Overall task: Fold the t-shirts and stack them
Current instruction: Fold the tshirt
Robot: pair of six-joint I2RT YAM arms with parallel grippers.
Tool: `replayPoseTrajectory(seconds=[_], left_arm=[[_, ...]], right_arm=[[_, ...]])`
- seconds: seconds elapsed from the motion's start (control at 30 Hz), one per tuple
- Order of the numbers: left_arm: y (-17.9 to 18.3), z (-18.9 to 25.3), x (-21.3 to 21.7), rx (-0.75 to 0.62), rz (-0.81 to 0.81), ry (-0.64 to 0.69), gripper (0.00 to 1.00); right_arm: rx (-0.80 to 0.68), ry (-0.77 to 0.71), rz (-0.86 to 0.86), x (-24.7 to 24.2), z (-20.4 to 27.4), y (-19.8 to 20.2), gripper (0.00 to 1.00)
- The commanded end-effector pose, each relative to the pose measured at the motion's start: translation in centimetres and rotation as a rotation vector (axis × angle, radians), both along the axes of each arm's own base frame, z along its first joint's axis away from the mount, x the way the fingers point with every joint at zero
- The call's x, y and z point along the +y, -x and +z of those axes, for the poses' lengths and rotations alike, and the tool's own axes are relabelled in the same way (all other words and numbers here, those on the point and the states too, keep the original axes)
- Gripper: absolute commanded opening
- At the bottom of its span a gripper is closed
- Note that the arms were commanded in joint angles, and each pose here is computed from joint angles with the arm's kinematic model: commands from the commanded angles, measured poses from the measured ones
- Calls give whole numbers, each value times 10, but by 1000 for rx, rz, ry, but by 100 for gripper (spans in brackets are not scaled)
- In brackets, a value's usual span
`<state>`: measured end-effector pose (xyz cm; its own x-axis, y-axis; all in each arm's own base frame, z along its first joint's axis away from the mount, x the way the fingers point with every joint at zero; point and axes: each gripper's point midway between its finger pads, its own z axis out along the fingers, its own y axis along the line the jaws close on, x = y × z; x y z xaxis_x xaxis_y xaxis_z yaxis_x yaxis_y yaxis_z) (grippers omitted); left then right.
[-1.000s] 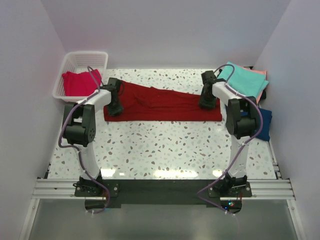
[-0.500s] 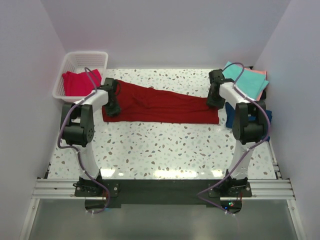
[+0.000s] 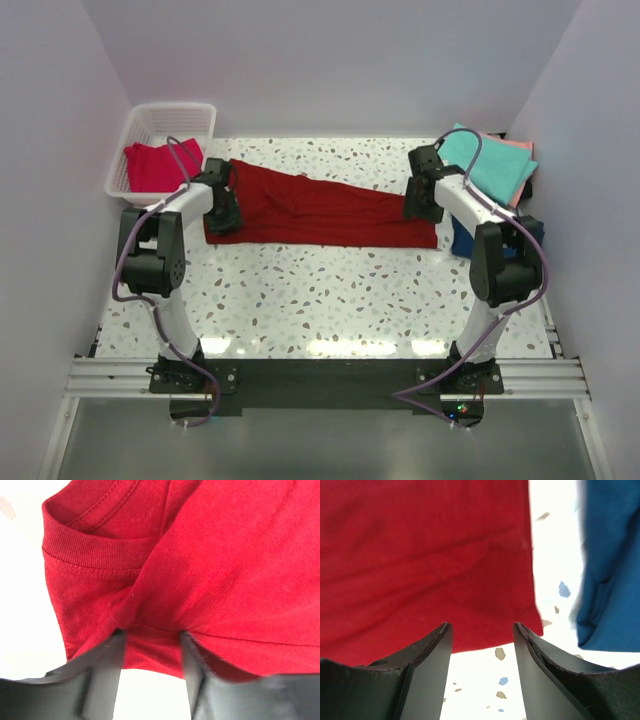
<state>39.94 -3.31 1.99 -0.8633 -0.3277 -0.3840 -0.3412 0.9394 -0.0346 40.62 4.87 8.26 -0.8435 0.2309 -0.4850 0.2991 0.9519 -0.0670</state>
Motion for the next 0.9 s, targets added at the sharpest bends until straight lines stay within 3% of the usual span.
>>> replayPoseTrajectory(seconds=[0.0,0.23,0.47,0.67,0.87], left_arm=[[-8,20,0,-93,-18,27,61],[-11,28,3,-126,-12,13,63],[-12,38,8,-164,9,-6,61],[-18,50,14,-210,38,-34,61],[-7,23,20,-122,80,-64,61]], right_arm=[[42,-48,12,13,-24,10,56],[126,-50,18,15,-65,30,55],[265,-66,11,16,-99,80,53],[371,-24,15,17,-98,131,51],[454,39,2,12,-89,171,50]])
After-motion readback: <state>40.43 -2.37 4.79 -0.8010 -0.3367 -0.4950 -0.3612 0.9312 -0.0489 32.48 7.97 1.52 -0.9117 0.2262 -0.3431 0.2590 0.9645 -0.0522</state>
